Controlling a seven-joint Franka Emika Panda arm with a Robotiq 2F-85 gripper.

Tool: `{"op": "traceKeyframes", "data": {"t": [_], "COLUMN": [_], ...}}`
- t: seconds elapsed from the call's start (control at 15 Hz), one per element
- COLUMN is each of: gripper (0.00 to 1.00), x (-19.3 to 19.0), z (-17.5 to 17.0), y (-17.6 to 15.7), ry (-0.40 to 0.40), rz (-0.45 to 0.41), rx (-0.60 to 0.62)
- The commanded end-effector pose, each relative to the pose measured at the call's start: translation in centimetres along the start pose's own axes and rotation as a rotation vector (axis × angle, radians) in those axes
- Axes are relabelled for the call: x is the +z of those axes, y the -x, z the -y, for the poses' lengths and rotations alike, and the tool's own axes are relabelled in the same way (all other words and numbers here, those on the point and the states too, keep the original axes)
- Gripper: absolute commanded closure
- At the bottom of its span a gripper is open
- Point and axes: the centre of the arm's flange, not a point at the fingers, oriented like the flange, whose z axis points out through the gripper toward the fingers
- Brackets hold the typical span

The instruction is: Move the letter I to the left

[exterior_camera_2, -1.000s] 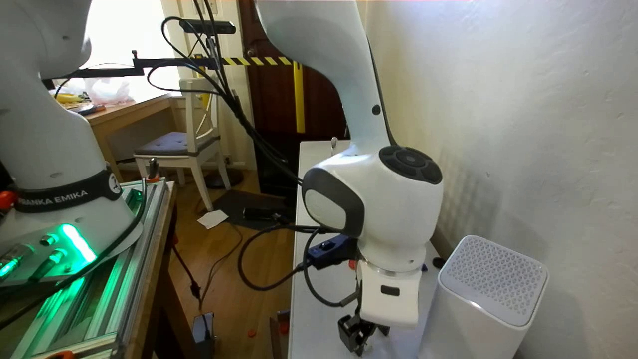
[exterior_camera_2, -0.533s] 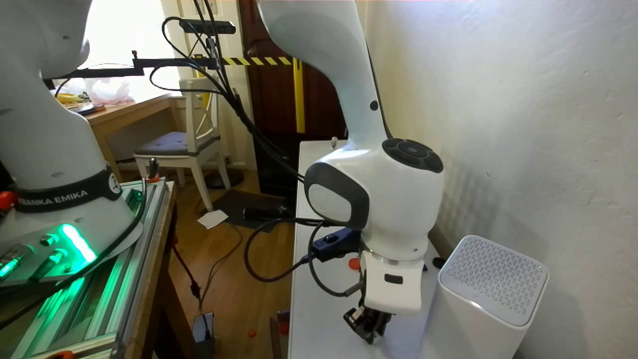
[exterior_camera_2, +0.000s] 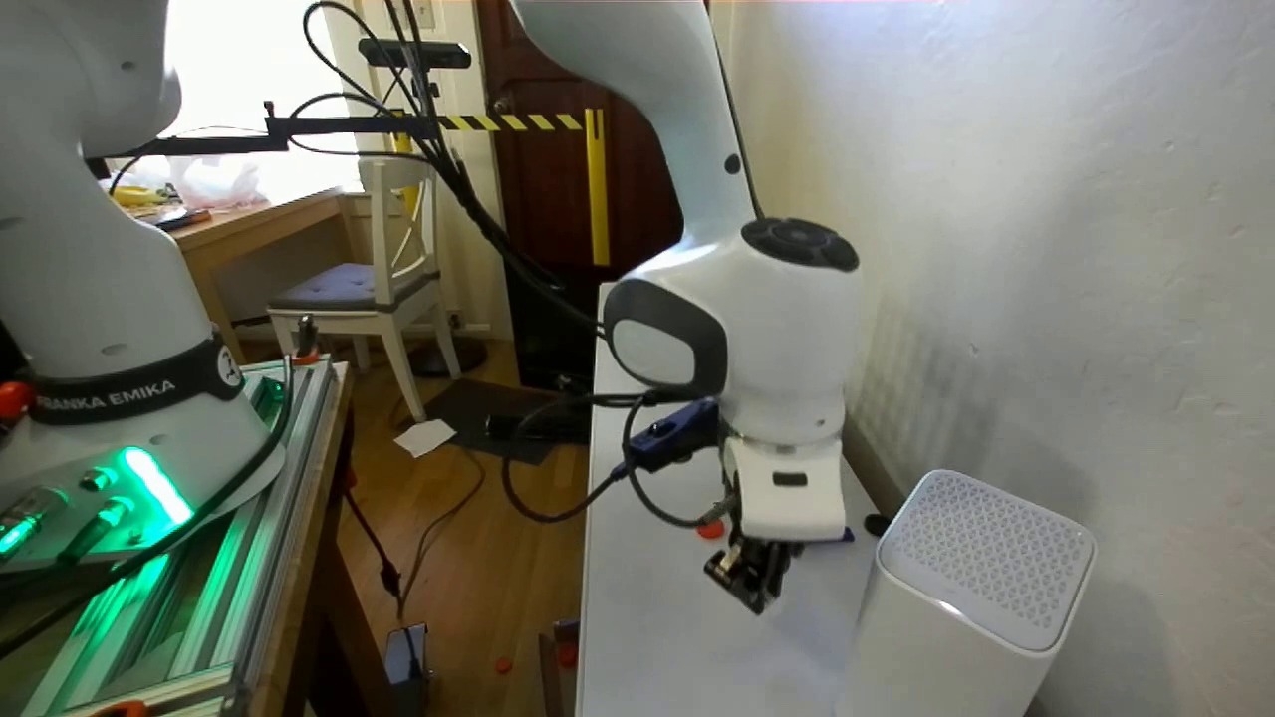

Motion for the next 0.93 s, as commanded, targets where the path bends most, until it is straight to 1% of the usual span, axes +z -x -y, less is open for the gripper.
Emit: {"op": "traceKeyframes", "data": {"t": [0.0,0.07,0.33,0.53,0.73,0.87], "gripper": [0.95,0.95,0.95,0.95,0.95,0.95], "x": [-6.4,-7.9,-13.3,-14.9,-15.8,-15.9], "z": [2.2,3.1,4.4,6.0,9.1,11.9], "y": [7.1,9.1,17.4,21.9,25.7,27.7], "ry": [-0.13,-0.154,-0.209,-0.232,-0.222,-0.196], "rz": [0.035,0.06,0.247,0.363,0.417,0.414], "rx": [-0.158,-0.208,-0.342,-0.491,-0.683,-0.799]}}
